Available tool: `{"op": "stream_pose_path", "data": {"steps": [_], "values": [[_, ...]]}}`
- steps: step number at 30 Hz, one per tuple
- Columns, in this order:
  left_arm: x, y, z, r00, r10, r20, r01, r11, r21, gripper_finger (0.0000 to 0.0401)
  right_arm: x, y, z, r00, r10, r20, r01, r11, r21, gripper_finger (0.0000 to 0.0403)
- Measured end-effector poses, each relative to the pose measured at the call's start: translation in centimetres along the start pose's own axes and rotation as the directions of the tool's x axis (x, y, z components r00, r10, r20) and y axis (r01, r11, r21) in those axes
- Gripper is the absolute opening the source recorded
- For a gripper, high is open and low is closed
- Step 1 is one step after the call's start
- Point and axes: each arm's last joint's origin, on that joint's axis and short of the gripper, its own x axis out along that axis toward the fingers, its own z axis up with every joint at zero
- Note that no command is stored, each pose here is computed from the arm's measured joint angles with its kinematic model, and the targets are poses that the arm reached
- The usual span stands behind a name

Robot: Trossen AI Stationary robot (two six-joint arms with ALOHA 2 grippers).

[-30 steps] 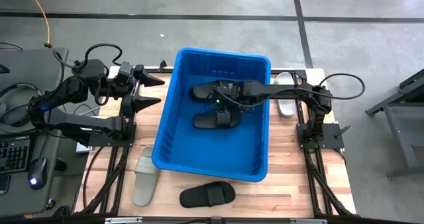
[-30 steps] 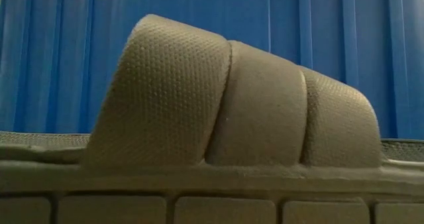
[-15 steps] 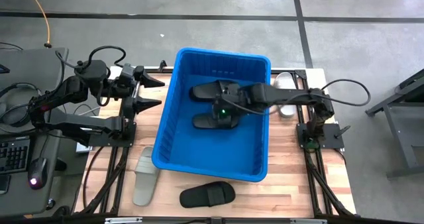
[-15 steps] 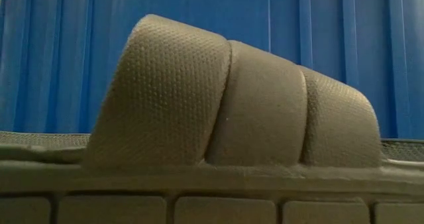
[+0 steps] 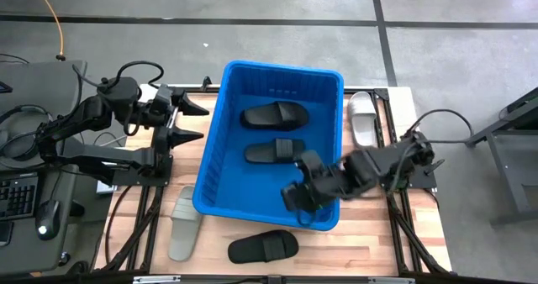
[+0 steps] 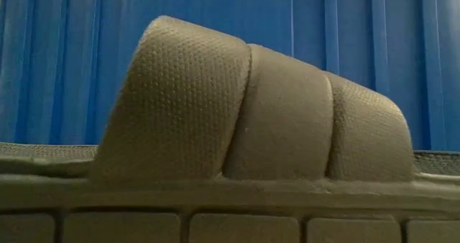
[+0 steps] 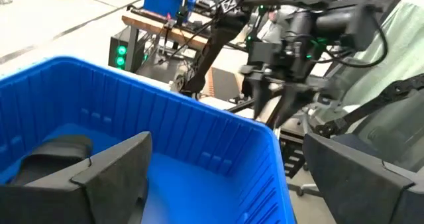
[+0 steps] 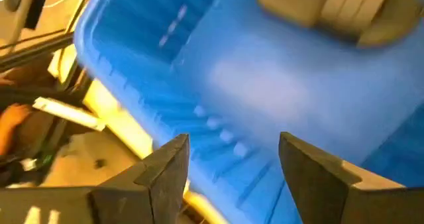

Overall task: Pick and place slides into bin
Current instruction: Put the black slide into the blue container

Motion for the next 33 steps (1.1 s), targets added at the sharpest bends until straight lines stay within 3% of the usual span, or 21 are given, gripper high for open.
{"op": "stream_pose_path", "data": {"steps": [4,8,12,16,24,33], "values": [[0.0,0.0,-0.1,1.000,0.008,-0.010,-0.008,1.000,-0.003,0.0379,-1.0,1.1,-3.6,0.993,0.104,-0.054,-0.100,0.991,0.086,0.0223],[0.0,0.1,-0.2,1.000,0.010,-0.015,-0.011,1.000,-0.004,0.0379,-2.5,1.4,-6.8,0.985,0.173,-0.024,-0.165,0.967,0.194,0.0223],[0.0,0.1,-0.2,1.000,0.012,-0.015,-0.012,1.000,0.019,0.0379,-3.8,1.2,-9.4,0.979,0.206,0.006,-0.199,0.937,0.288,0.0223],[0.0,0.1,-0.1,1.000,0.030,-0.011,-0.029,0.998,0.047,0.0379,-4.0,1.1,-12.0,0.976,0.209,-0.054,-0.180,0.926,0.333,0.0223],[0.2,0.2,-0.2,0.999,0.033,-0.023,-0.032,0.998,0.061,0.0379,-0.3,1.5,-17.2,0.989,0.101,-0.112,-0.052,0.925,0.376,0.0223],[0.2,0.2,-0.2,0.999,0.033,-0.024,-0.032,0.998,0.053,0.0379,6.4,2.1,-20.3,0.996,-0.033,-0.087,0.057,0.954,0.293,0.0223]]}}
